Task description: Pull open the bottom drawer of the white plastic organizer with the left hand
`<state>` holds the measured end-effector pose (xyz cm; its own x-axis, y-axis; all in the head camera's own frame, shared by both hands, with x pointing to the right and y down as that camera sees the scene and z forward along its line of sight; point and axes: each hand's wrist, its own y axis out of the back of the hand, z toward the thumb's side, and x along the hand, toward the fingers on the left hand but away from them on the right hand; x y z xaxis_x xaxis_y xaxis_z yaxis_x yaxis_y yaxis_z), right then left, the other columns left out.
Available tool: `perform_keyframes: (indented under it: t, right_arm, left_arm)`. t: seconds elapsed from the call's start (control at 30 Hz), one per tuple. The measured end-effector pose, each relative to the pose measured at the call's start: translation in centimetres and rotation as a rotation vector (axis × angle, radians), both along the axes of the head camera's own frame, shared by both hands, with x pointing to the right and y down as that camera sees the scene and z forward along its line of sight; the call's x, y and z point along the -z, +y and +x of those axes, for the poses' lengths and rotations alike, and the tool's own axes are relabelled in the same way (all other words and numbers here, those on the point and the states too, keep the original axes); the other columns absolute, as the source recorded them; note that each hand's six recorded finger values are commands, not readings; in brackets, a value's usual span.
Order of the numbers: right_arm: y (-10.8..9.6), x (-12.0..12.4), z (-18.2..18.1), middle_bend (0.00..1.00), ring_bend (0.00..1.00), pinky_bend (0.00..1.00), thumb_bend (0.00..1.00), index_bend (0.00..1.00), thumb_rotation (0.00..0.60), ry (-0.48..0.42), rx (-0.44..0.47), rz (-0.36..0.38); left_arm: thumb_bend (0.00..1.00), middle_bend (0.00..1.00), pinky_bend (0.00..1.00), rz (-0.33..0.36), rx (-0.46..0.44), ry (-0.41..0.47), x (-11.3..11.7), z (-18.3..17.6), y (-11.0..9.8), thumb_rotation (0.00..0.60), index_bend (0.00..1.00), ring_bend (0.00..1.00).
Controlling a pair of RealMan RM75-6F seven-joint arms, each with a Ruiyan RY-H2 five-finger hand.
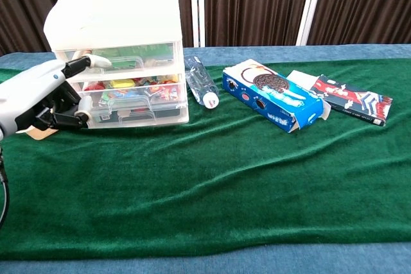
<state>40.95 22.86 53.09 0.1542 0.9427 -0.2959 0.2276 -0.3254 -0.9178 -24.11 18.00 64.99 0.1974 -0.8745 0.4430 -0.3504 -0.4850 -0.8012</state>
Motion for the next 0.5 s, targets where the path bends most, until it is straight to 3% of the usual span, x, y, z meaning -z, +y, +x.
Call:
perform_keyframes:
  t: [0.23,0.5]
  right_arm:
    - [0.0,0.0,0.1,0.00,0.00,0.00,0.09,0.09,0.600,-0.001,-0.003,0.000]
    - [0.0,0.0,0.0,0.00,0.00,0.00,0.09,0.09,0.600,-0.001,-0.001,0.001]
  left_arm:
    - [0.74,0.91,0.66,-0.108,0.060,-0.033,-1.2,-0.4,-0.9,0.600,0.11,0.78]
    - [0.74,0.91,0.66,-0.144,0.064,-0.032,-1.4,-0.1,-1.4,0.600,0.12,0.78]
